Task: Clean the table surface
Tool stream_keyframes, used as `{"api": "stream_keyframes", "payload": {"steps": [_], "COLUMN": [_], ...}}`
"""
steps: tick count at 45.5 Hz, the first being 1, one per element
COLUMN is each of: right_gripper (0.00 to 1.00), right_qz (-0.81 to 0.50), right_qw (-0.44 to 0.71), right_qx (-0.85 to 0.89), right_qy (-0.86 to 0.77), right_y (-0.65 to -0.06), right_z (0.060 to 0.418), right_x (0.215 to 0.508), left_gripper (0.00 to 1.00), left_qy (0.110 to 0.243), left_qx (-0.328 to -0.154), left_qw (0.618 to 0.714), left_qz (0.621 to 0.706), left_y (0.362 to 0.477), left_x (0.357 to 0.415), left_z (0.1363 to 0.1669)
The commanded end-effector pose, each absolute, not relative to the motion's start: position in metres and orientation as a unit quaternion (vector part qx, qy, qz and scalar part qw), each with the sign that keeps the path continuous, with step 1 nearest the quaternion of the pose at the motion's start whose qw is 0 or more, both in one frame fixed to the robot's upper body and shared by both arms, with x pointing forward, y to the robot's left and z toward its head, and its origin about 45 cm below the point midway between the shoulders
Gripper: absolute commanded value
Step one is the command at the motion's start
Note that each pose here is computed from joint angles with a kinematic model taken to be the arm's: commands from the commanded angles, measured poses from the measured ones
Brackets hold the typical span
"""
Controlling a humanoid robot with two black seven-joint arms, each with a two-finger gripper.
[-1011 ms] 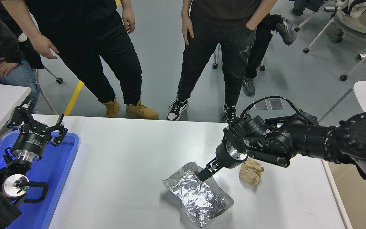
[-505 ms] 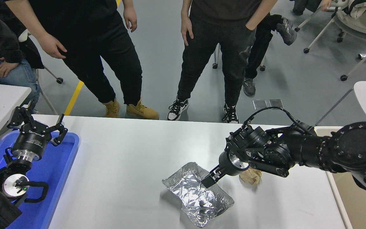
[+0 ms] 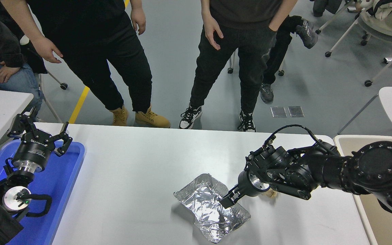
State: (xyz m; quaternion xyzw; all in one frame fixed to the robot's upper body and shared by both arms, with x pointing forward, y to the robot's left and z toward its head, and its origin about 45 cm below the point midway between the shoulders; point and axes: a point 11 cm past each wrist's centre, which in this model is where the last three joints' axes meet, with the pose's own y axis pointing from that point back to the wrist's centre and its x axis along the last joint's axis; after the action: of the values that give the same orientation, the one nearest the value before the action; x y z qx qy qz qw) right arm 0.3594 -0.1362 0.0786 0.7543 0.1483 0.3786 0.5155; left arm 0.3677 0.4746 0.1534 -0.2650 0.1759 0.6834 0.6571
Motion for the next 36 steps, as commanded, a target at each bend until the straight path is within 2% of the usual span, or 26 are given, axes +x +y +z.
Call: {"api": "stream_keyframes", "payload": {"steps": [1,5,12,36], "right_gripper": [0.46,0.26,0.01,0.0], "right_qz": [0.377,0.377,0.376,0.381], "right_qw": [0.516,0.523,0.525,0.52], "right_qx": [0.755,0.748,0.746,0.747], "right_qy": [0.15,0.159,0.164,0.158], "right_y": [-0.139,-0.144,-0.146,-0.148], "right_z": [0.076,0.073,0.072,0.078], "right_x": [0.358,0.357,0.356,0.365], "left_gripper": [1.0,1.0,1.0,1.0], "left_qy": [0.176,0.176,0.176,0.176], "left_qx": [-0.265,-0.265,-0.265,-0.265], "left_qw": [0.6571,0.6571,0.6571,0.6571], "left_qz": [0.6834,0.6834,0.6834,0.6834], "left_y": [0.475,0.475,0.475,0.475], "left_x": [0.3677,0.3677,0.3677,0.3677], "left_z": [0.1534,0.1534,0.1534,0.1534]}}
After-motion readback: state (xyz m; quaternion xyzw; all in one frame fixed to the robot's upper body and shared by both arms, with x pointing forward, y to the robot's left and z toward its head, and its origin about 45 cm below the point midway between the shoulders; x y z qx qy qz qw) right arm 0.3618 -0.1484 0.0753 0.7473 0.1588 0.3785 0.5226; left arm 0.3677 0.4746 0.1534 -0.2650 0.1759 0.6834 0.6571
